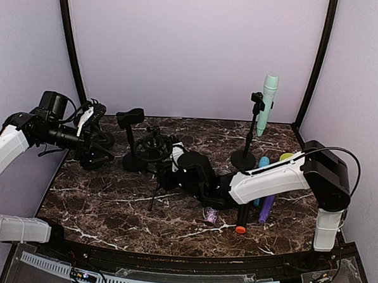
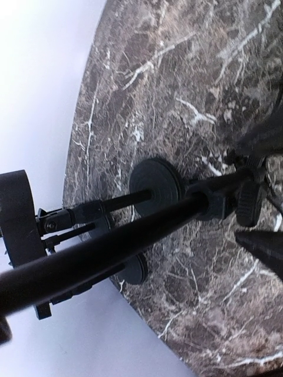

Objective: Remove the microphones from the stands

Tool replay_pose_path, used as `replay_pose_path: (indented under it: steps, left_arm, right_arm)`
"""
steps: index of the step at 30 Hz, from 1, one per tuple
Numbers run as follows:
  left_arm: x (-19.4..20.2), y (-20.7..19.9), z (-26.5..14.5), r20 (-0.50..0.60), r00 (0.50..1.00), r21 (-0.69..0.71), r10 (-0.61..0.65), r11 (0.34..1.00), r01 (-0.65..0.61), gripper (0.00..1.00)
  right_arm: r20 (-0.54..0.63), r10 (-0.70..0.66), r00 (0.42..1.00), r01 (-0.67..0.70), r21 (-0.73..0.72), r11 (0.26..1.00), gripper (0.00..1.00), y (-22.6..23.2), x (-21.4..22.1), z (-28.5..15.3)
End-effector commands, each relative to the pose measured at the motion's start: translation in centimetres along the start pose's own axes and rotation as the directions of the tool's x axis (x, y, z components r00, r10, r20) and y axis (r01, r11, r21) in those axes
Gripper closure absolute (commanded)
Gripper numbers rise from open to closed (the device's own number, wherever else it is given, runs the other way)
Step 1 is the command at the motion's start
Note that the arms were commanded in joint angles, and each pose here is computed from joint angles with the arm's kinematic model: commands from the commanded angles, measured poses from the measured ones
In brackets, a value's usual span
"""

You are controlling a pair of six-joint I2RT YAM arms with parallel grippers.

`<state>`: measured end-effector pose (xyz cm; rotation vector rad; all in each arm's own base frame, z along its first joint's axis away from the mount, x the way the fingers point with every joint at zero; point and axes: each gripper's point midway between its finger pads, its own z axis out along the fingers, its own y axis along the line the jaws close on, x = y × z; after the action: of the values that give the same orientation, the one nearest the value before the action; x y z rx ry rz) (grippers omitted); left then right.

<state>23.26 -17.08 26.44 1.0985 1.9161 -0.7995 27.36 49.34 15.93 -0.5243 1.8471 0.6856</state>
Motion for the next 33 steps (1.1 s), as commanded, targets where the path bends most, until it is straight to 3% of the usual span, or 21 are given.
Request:
replay_pose_path:
  steps: [1,4,9,18,26,33]
  left_arm:
    - [-0.3,-0.4,-0.4,0.008,1.000,0.008,0.001,1.000,-0.001,0.05]
    - [-0.3,-0.4,-0.4,0.006,1.000,0.009,-0.001,1.000,0.001,0.05]
    - [-0.5,-0.4,-0.5,0.010,1.000,0.009,0.001,1.000,-0.001,0.05]
    - [-0.1,-0.6,-0.5,0.005,1.000,0.012,-0.001,1.000,0.001,0.05]
    - [-0.6,-0.9,-0.8,0.010,1.000,0.020,-0.002,1.000,0.001,0.05]
    - [-0.8,-1.2,-1.0,0.018,1.000,0.027,0.005,1.000,-0.005,0.06]
  right_arm:
    - [0.105,-0.052,0.993,0.044,0.075,0.996,0.35,-1.1,-2.4,-2.0]
    - [0.123,-0.027,0.992,0.022,0.041,0.999,0.17,-0.8,-3.0,-2.7]
    - [0.108,0.023,0.994,-0.019,-0.038,0.999,0.11,-0.2,-2.8,-4.1]
    - [0.037,0.035,0.999,-0.035,-0.018,0.999,0.10,-2.0,0.1,-5.9]
    - [-0.071,-0.143,0.987,0.136,-0.099,0.986,0.13,-0.8,0.9,-2.0]
    - [-0.131,-0.075,0.988,0.044,-0.227,0.973,0.16,0.0,0.8,-1.2]
